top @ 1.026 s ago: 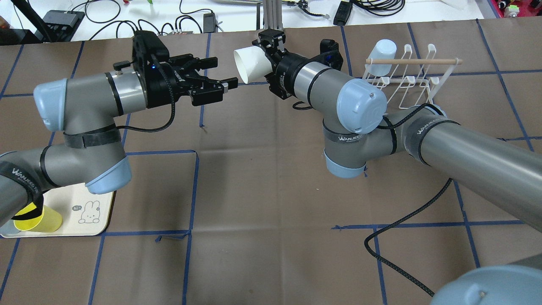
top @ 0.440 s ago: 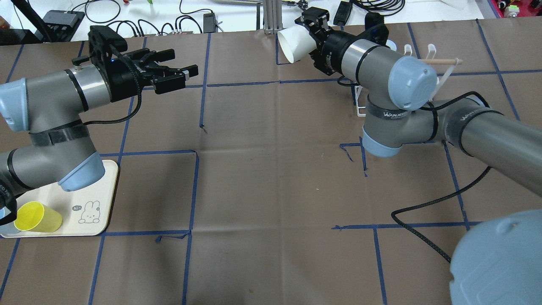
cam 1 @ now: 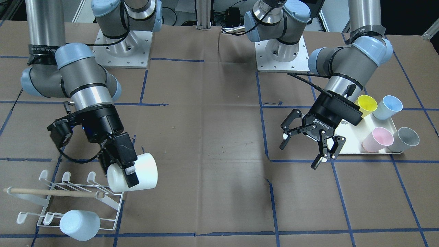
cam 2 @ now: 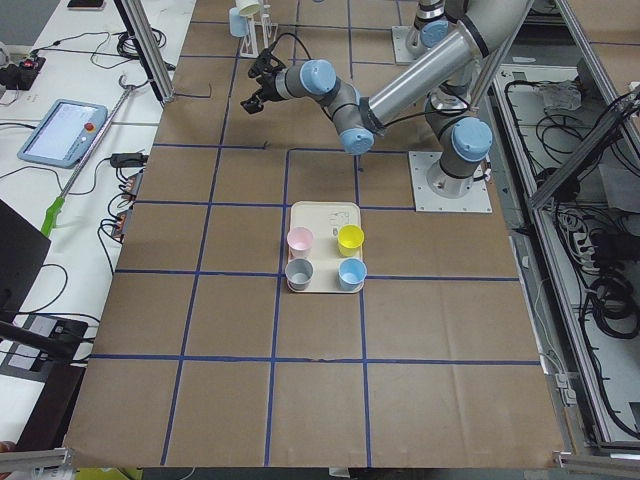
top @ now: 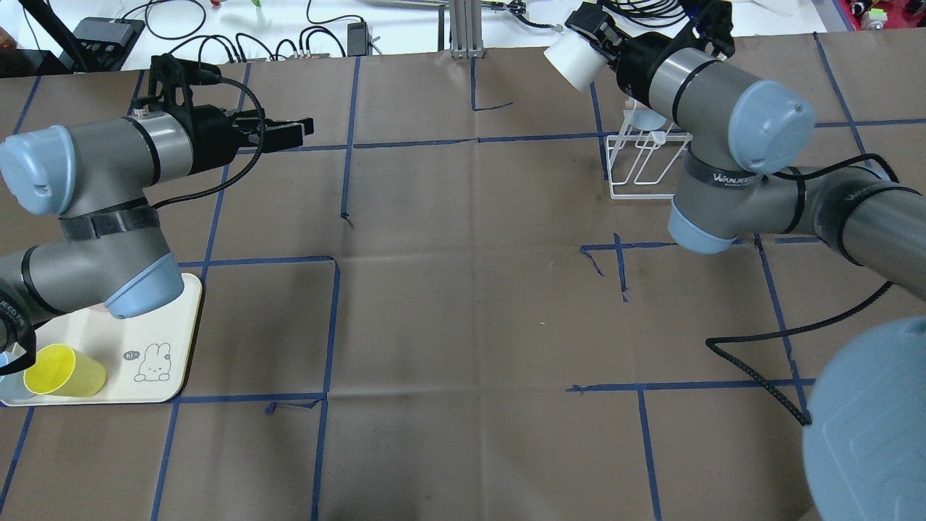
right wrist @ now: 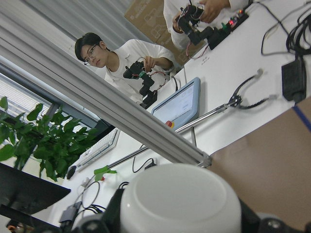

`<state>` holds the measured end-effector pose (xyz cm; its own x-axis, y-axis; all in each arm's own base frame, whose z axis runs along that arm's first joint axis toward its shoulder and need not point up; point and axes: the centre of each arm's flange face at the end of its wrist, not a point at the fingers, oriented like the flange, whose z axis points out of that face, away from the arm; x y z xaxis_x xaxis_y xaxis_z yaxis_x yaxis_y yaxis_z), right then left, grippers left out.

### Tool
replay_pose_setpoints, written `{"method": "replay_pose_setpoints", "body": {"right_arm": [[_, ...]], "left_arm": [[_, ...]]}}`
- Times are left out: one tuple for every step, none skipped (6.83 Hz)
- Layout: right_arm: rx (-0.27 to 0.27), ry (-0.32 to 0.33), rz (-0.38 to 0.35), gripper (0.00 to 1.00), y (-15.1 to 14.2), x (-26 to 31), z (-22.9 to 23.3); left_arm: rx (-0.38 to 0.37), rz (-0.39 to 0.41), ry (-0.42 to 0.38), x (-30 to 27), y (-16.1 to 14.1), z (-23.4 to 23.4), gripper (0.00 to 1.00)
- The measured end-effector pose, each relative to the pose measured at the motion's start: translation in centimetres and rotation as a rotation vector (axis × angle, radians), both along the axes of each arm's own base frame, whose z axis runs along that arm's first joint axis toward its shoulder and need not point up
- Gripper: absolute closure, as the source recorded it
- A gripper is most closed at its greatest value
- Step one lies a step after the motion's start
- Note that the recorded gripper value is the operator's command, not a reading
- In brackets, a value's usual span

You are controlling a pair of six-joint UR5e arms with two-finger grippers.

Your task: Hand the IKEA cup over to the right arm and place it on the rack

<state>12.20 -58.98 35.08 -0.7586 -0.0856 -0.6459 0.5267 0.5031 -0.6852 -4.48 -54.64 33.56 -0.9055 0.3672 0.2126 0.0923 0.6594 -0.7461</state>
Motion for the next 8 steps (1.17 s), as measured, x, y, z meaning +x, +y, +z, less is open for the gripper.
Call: {"method": "replay_pose_setpoints", "body": {"right_arm": [[-0.085,0.205,0.035,0.91,-0.4,-2.1,0.0],[-0.139,0.388,0.037,0.91,-0.8,-3.9,0.0],[-0.150,0.536,-0.007,0.91,-1.2,-5.7,-0.1],[-0.141,0.636,-0.058,0.91,-1.5,-7.0,-0.2],[-0.133,0.699,-0.097,0.91,-1.9,-8.0,-0.2],[-0.134,0.744,-0.114,0.91,-2.5,-8.9,-0.4],[-0.142,0.785,-0.124,0.91,-3.2,-10.4,-0.9],[-0.152,0.818,-0.138,0.91,-3.6,-12.2,-1.6]], "left_arm": [[0.095,0.054,-0.055,-0.2,-1.0,-0.1,0.01],[0.213,0.100,-0.145,-0.8,-1.9,-0.3,0.01],[0.346,0.135,-0.234,-1.6,-2.2,-0.2,0.00],[0.475,0.175,-0.291,-2.1,-2.0,0.5,0.00],[0.594,0.213,-0.307,-2.7,-1.9,2.1,0.00],[0.695,0.234,-0.308,-3.6,-1.5,4.8,0.00],[0.767,0.239,-0.317,-4.8,-0.5,8.1,0.00],[0.797,0.239,-0.333,-5.7,1.1,11.1,0.00]]}}
